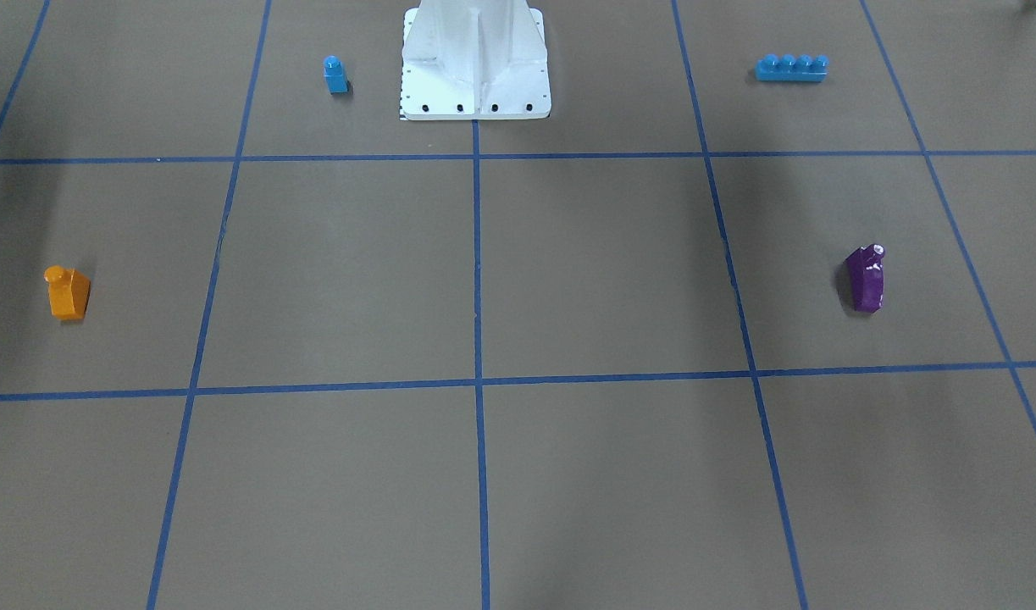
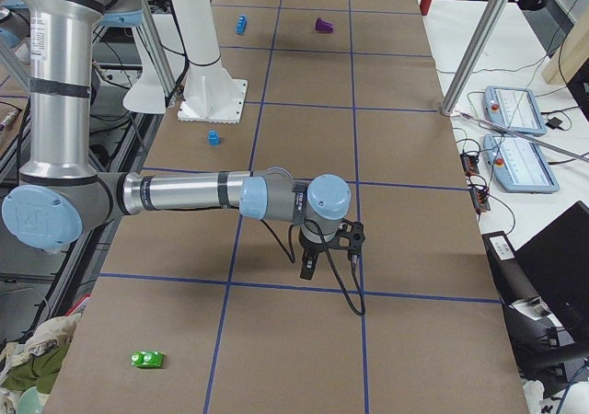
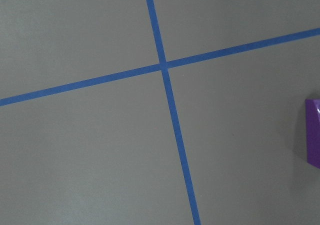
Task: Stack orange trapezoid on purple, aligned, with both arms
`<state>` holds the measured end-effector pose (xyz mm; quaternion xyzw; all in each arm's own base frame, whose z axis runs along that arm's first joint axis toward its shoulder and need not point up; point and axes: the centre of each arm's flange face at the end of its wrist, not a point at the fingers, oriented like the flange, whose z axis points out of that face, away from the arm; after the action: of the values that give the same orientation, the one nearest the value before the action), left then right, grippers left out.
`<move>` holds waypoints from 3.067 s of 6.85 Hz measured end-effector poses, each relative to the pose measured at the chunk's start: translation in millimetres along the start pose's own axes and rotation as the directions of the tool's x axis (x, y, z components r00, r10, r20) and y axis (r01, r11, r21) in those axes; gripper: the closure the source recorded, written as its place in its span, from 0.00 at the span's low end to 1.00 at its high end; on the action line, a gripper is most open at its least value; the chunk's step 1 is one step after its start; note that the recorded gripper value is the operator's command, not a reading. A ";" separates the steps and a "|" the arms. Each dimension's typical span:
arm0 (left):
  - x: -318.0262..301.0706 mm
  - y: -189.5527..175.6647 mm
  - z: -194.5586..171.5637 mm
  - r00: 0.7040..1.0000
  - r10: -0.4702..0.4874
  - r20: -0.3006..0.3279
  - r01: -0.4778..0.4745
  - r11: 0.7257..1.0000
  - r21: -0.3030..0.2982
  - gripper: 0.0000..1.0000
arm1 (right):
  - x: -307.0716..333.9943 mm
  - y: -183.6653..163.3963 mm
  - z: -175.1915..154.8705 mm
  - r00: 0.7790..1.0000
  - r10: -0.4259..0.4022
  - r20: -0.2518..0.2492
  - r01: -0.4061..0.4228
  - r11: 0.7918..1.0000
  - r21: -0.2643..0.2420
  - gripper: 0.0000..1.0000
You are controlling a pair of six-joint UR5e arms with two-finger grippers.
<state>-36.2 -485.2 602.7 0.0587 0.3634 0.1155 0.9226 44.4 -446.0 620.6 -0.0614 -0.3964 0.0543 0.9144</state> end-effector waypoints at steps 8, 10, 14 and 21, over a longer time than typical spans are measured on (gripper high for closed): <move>161.9 -26.5 71.9 0.988 -0.109 -0.109 0.116 0.992 0.057 0.00 | -23.2 -33.7 -15.4 0.998 -0.060 0.005 0.060 0.997 0.056 0.00; 188.5 -16.7 102.2 0.989 -0.126 -0.080 0.130 0.990 0.047 0.00 | -25.9 -35.7 -17.6 0.998 -0.067 0.006 0.066 0.996 0.062 0.00; 194.6 7.0 163.3 0.994 -0.105 -0.024 0.106 0.992 0.063 0.02 | -26.1 -36.2 -17.6 0.998 -0.067 0.007 0.066 0.996 0.062 0.00; 198.8 4.4 183.1 0.996 -0.080 -0.033 0.082 0.995 0.058 1.00 | -29.8 -39.4 -21.4 0.997 -0.073 0.008 0.072 0.995 0.070 0.00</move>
<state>229.3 -434.6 606.4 0.0696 0.3828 0.0682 0.9187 41.8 -490.8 590.8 -0.0150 -0.4010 0.0349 0.9153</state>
